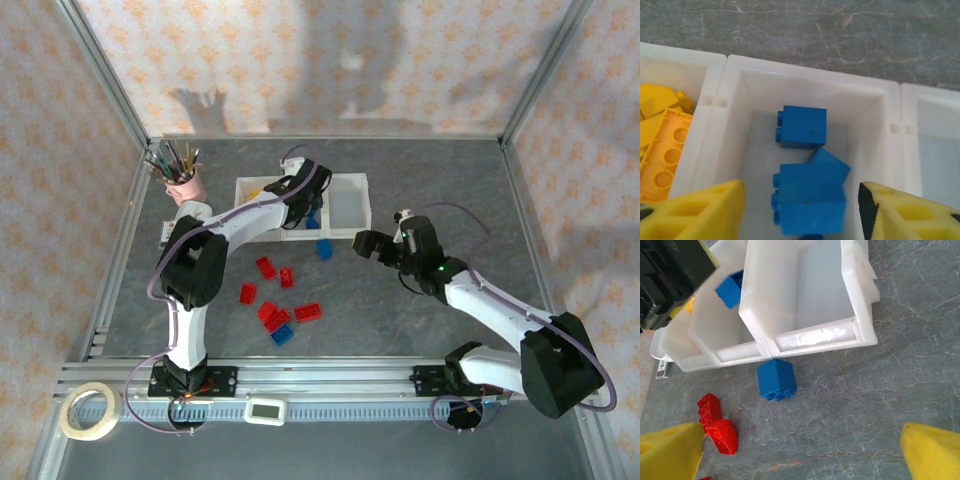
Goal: Sort the legos into containers by color
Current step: Place the lego in the container, then pick up the lego from the center of the table, then place the lego in the container, then pick up the lego from the middle-left of the table, then place the lego in the container, then pick up the lego from the bottom-center of the table.
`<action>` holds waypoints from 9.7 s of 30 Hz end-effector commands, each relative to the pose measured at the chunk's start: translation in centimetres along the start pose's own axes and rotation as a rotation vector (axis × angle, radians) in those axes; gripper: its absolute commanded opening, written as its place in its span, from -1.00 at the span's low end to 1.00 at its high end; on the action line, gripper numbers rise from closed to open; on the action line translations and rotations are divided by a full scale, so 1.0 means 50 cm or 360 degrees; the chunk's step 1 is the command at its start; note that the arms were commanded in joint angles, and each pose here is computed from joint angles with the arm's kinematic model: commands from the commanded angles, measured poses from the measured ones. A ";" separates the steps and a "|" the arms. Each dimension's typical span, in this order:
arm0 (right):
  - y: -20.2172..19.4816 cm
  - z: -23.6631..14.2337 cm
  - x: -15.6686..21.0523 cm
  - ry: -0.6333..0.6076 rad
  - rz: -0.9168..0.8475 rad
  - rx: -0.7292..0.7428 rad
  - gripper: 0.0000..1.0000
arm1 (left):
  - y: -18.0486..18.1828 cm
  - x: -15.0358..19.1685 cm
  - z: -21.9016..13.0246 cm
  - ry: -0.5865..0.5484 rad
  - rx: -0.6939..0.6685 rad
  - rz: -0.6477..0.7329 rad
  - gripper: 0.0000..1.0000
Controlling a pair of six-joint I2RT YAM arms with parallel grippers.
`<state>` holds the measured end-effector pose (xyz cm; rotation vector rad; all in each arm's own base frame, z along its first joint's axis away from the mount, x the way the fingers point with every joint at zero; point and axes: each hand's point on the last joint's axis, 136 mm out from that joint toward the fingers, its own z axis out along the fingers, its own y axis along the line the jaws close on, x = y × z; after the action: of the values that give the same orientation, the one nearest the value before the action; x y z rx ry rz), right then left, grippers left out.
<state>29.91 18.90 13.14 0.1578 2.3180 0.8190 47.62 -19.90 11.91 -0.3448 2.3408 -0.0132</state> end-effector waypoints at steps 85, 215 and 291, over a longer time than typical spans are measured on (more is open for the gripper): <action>-0.006 -0.021 0.018 0.0080 -0.0120 -0.0027 0.99 | 0.039 0.030 -0.134 0.0014 0.0134 0.0083 0.35; 0.047 0.008 0.245 0.0446 -0.0884 0.0394 1.00 | 0.127 0.034 -0.275 0.0000 0.0365 -0.0142 0.87; 0.117 0.110 -0.101 -0.0110 -0.0735 0.0535 -0.59 | 0.204 0.083 -0.345 -0.0130 0.0519 -0.0358 0.99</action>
<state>33.80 27.51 14.84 -0.3601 2.2870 0.2803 28.60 -11.73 17.51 -0.4641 2.2445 -0.4187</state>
